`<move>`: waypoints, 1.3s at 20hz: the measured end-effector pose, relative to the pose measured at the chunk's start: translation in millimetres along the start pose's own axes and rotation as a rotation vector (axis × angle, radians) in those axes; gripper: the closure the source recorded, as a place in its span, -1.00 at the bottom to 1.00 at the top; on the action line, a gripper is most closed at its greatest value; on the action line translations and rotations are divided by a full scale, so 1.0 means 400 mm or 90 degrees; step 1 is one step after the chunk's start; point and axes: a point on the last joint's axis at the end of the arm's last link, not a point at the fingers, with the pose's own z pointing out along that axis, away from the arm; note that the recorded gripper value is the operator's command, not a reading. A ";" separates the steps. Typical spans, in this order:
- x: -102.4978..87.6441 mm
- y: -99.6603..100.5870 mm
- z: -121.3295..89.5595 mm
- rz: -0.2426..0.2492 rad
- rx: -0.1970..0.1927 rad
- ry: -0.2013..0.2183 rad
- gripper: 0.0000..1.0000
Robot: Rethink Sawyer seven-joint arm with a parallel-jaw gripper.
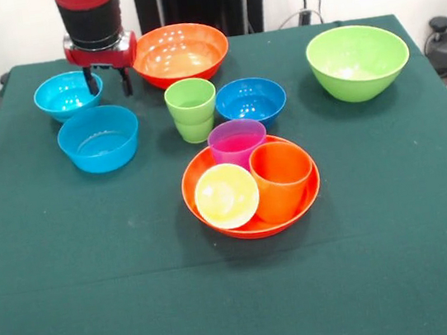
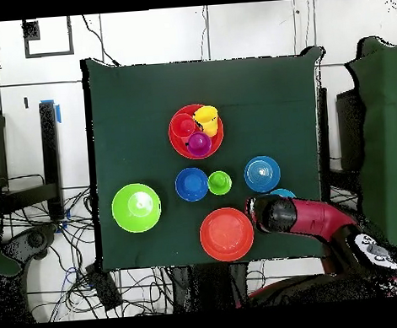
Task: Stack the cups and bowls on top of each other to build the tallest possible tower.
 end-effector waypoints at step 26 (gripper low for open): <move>0.001 0.002 -0.008 -0.009 0.018 0.001 1.00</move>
